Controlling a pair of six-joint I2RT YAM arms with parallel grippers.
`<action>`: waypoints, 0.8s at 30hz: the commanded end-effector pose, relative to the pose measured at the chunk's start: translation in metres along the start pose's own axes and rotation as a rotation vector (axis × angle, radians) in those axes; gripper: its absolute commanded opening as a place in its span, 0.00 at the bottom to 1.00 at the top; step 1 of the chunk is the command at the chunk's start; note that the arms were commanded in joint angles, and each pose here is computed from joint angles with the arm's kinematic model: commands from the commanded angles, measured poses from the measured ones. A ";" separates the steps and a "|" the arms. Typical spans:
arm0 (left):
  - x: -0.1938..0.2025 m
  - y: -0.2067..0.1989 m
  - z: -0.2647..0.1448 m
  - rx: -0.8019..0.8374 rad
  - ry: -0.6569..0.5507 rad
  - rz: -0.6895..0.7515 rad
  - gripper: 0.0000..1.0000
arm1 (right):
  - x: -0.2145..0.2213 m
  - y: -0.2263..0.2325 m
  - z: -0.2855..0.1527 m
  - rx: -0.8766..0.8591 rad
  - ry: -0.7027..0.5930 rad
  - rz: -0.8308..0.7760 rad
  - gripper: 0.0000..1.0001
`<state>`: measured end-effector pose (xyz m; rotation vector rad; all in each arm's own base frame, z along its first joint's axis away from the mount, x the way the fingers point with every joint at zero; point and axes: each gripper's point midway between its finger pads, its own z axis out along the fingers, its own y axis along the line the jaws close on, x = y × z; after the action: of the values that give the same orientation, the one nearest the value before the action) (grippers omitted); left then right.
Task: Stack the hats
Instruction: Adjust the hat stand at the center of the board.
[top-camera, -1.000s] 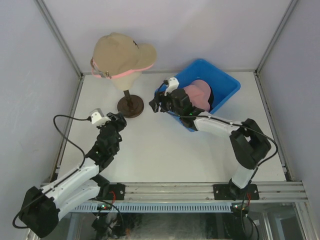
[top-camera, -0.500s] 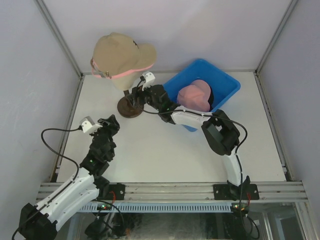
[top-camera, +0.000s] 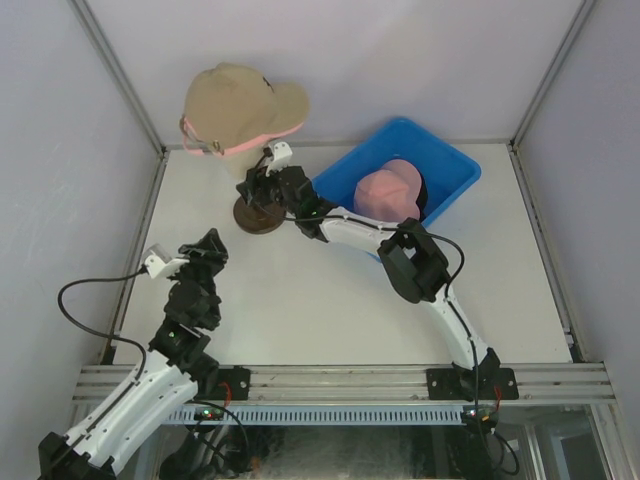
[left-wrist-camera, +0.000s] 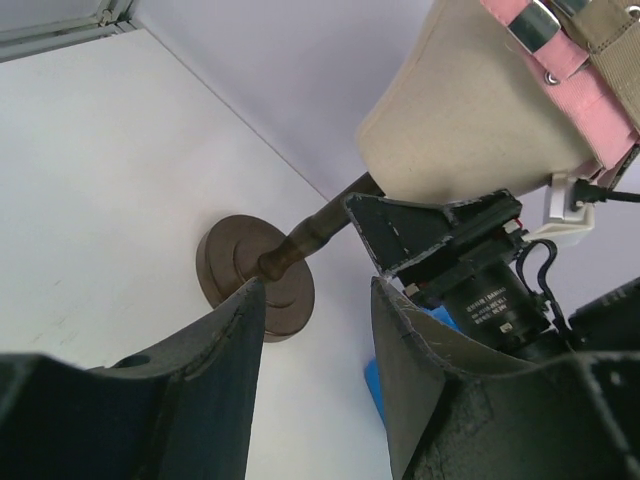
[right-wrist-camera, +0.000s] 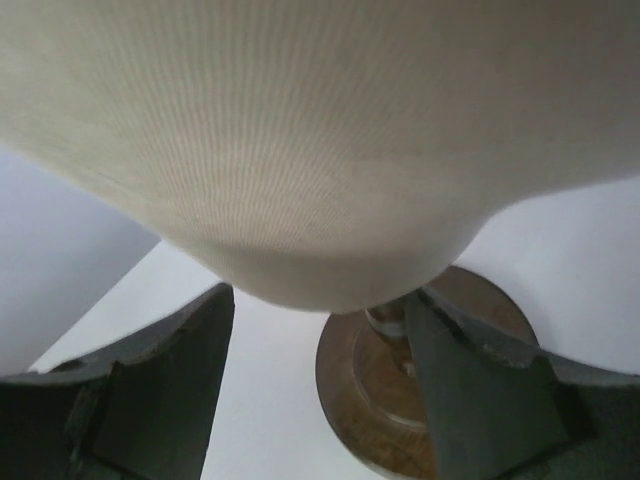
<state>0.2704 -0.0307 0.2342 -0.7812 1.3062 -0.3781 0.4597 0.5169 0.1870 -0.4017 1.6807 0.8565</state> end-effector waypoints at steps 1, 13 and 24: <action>0.001 0.012 -0.002 -0.025 -0.021 -0.020 0.51 | 0.000 0.013 0.009 0.010 0.005 0.003 0.69; 0.006 0.020 -0.003 -0.032 -0.031 -0.049 0.50 | 0.014 0.002 0.022 0.104 -0.001 0.007 0.65; 0.003 0.030 -0.006 -0.042 -0.064 -0.076 0.49 | 0.026 -0.012 0.042 0.228 -0.040 0.066 0.64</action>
<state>0.2634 -0.0220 0.2056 -0.8304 1.2935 -0.3732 0.4849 0.5337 0.1424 -0.2467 1.7609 0.7039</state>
